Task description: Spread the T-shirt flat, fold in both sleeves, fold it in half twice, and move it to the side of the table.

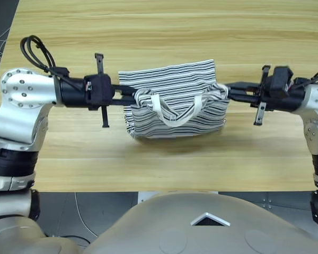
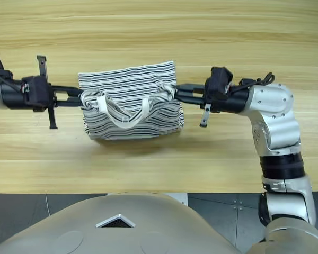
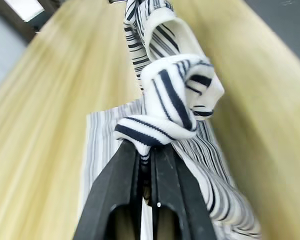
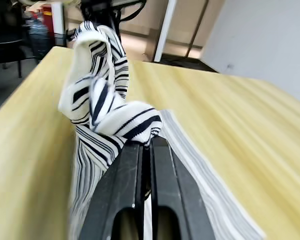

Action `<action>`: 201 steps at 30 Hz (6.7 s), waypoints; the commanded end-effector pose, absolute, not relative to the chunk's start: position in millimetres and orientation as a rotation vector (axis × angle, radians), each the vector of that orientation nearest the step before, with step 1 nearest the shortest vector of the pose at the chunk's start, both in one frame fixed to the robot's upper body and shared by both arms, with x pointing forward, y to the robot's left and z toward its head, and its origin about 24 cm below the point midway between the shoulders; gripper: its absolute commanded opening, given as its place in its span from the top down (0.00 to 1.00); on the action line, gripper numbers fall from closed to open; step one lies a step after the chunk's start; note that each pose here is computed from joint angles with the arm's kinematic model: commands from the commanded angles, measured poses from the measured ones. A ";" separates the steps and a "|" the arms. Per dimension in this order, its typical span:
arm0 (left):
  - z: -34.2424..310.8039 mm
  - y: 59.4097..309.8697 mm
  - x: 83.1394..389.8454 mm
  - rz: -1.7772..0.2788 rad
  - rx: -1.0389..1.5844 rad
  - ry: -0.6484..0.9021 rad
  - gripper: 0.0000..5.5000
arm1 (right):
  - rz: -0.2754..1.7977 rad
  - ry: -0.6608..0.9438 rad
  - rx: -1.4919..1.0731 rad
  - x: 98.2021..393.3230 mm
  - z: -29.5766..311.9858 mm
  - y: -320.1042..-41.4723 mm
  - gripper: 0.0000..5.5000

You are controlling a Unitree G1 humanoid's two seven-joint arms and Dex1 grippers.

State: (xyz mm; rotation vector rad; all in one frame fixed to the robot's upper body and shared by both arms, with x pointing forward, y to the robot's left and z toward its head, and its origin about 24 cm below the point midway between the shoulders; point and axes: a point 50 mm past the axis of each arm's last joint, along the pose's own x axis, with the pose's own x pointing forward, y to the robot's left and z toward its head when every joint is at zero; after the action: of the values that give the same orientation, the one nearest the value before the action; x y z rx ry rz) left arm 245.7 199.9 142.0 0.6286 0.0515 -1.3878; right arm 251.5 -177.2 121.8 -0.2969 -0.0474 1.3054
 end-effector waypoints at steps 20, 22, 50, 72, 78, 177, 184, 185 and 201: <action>98.0 219.9 303.1 -1.210 0.612 0.211 0.96 | 1.127 0.057 -0.379 307.0 76.1 -143.8 0.98; 97.9 221.1 307.7 -1.189 0.602 0.211 0.96 | 1.104 0.050 -0.386 312.0 76.9 -143.8 0.98; 58.9 243.5 335.9 -0.876 0.527 0.372 0.78 | 0.694 0.185 -0.410 359.3 46.3 -157.1 0.84; 76.4 234.9 332.2 -0.886 0.576 0.186 0.78 | 1.007 0.350 -1.051 312.9 15.1 -191.7 0.84; 81.7 229.6 328.8 -0.900 0.592 0.154 0.78 | 1.323 0.459 -0.976 230.7 60.8 -199.7 0.84; 62.7 194.2 291.7 -1.057 0.633 0.094 0.78 | 0.354 0.392 -0.990 331.6 46.9 -262.7 0.84; 67.4 195.8 290.8 -1.063 0.648 0.089 0.78 | 0.774 0.451 -1.052 278.4 40.5 -235.0 0.84; 67.9 196.8 290.8 -1.062 0.649 0.090 0.78 | 0.837 0.447 -1.031 267.8 45.1 -227.9 0.84; 72.0 205.8 291.7 -1.036 0.637 0.093 0.78 | 0.881 0.419 -1.046 237.4 74.9 -207.8 0.84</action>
State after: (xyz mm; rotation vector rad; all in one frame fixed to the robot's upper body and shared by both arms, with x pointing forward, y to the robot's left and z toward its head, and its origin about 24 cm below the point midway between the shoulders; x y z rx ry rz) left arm 291.6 199.5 67.2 0.6421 0.0925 -1.0508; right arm 225.3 -196.9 63.1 -0.9878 0.4390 0.9716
